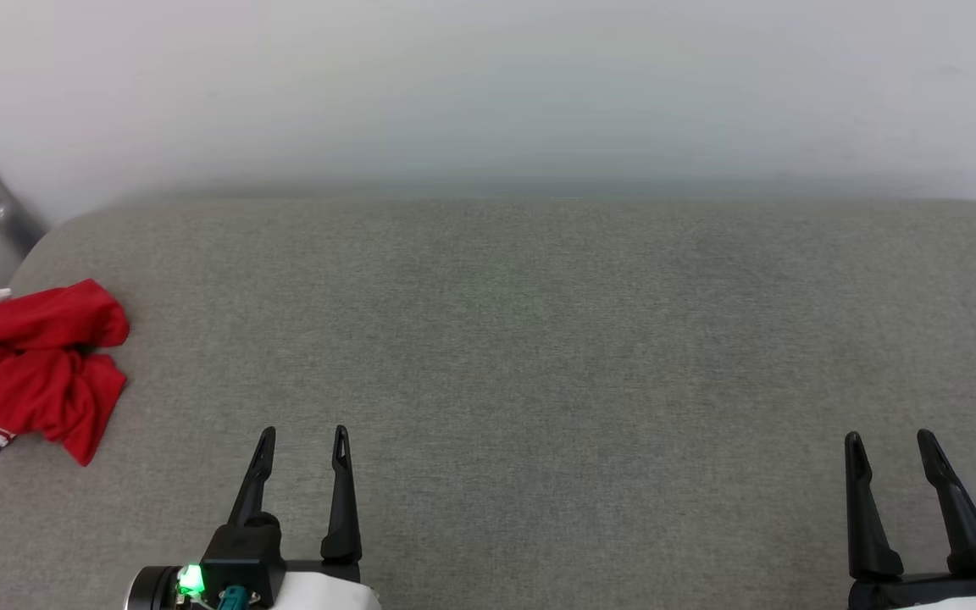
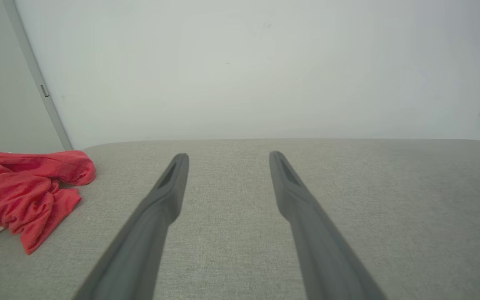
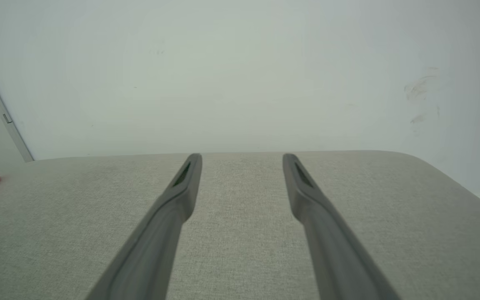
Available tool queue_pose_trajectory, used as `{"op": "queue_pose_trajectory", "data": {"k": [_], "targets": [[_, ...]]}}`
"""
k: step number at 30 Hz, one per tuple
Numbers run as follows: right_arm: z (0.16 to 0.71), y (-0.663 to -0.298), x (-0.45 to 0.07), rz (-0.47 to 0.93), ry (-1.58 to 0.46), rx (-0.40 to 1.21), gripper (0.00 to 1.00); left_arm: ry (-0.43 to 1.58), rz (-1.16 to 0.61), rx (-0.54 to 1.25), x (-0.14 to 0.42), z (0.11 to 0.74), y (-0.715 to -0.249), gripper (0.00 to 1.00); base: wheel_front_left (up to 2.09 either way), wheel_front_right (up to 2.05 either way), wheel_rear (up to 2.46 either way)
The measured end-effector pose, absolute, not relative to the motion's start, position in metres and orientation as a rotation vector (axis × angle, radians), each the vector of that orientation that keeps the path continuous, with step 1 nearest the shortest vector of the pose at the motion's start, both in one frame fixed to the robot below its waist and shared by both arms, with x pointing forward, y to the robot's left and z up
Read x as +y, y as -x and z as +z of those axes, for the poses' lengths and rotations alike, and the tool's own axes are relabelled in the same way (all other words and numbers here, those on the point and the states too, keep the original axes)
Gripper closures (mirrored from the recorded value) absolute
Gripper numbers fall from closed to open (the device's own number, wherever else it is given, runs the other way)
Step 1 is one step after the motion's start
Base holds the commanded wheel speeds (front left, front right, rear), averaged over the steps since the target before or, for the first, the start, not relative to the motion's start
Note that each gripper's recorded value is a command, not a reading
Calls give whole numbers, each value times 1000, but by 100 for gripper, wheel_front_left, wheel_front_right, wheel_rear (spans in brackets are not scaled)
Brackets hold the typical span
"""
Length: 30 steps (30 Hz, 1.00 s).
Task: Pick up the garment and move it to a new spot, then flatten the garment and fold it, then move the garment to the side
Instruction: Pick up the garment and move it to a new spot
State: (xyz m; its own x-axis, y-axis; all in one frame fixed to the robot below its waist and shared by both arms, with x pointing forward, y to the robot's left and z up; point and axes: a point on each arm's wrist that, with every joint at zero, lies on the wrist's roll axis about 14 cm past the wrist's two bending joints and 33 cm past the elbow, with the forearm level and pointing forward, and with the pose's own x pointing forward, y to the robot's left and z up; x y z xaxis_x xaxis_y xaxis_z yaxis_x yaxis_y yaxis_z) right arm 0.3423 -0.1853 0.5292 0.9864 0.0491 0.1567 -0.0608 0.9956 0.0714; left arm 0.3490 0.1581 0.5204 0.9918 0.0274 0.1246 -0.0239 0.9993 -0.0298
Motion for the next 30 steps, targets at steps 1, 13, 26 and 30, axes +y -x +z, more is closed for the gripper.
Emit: {"op": "queue_pose_trajectory", "data": {"k": [1, 13, 26, 30], "targets": [[529, -343, -184, 59, -77, -155, 0, 28, 29, -125, 159, 520, -348, 0, 0, 0, 0], [526, -360, -148, 174, -86, -142, 0, 14, 165, -137, 198, 524, -332, 0, 0, 0, 0], [524, -382, -81, 376, -102, -129, 0, 6, 414, -134, 263, 524, -284, 0, 0, 0, 0], [524, -386, -61, 436, -105, -127, 0, 0, 484, -135, 280, 525, -268, 0, 0, 0, 0]]}}
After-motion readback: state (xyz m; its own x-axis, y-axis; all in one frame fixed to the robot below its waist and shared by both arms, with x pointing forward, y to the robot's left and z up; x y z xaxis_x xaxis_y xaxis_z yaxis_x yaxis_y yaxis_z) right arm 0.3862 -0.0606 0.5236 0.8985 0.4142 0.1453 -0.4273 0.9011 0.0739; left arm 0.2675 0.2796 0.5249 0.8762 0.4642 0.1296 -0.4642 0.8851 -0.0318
